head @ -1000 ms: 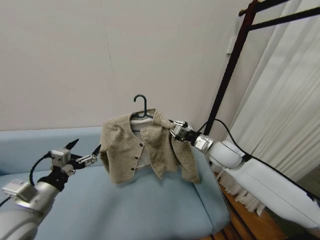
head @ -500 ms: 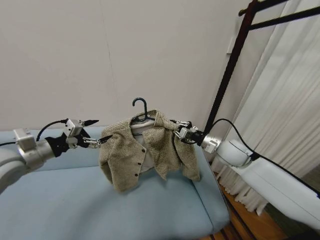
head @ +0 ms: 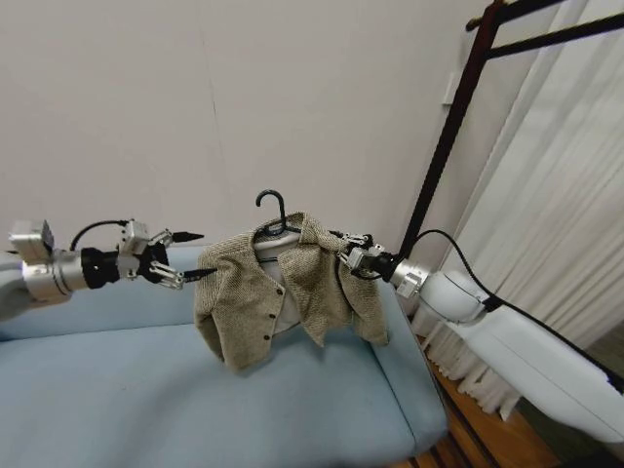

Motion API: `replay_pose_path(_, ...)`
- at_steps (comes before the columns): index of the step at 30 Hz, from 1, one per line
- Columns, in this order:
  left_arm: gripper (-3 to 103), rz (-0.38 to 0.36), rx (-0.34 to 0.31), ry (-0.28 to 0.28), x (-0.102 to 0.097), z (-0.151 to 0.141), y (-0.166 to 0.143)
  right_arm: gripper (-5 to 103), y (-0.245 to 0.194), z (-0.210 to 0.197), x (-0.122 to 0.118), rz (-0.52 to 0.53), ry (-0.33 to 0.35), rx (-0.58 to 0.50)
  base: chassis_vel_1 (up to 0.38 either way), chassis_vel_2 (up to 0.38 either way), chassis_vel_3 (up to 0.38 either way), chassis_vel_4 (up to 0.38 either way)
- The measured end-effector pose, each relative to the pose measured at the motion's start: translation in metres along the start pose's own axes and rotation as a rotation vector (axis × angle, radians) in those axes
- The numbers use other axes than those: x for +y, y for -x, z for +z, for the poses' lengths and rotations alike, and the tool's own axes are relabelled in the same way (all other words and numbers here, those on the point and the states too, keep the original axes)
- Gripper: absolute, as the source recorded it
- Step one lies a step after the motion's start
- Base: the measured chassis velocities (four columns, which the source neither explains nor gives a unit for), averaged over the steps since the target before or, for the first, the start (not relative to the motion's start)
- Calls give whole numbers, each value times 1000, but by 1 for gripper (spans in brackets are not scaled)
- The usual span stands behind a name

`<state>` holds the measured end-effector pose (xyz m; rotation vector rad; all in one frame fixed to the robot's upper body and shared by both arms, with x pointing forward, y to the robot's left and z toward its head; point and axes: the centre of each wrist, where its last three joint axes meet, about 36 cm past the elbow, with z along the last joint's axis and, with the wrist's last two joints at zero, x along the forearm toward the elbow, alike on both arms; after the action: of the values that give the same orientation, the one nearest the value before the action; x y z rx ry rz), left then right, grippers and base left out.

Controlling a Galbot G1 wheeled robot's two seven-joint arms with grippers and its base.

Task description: Pick up the clothes from the sofa and hang them on the clothes hanger.

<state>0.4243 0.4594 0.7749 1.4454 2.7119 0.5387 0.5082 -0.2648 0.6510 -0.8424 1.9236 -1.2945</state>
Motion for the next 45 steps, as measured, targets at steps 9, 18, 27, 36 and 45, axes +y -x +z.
replay_pose_path(9,100,-133,-7,-135,18,-7,-8,12,27,1,2,-10,12,-44,0,0,0,0)
replay_pose_path(18,100,-120,-10,-212,46,-21,-25,12,50,23,-38,-9,0,-45,0,0,0,0)
replay_pose_path(27,100,-401,-15,-283,61,-33,-28,12,74,25,-63,3,-12,-82,0,0,0,0)
replay_pose_path(36,100,-277,44,-197,52,26,-37,12,72,29,-50,10,29,-62,0,0,0,0)
replay_pose_path(45,100,-84,-85,-202,40,72,-34,12,69,42,-44,-7,14,-22,0,0,0,0)
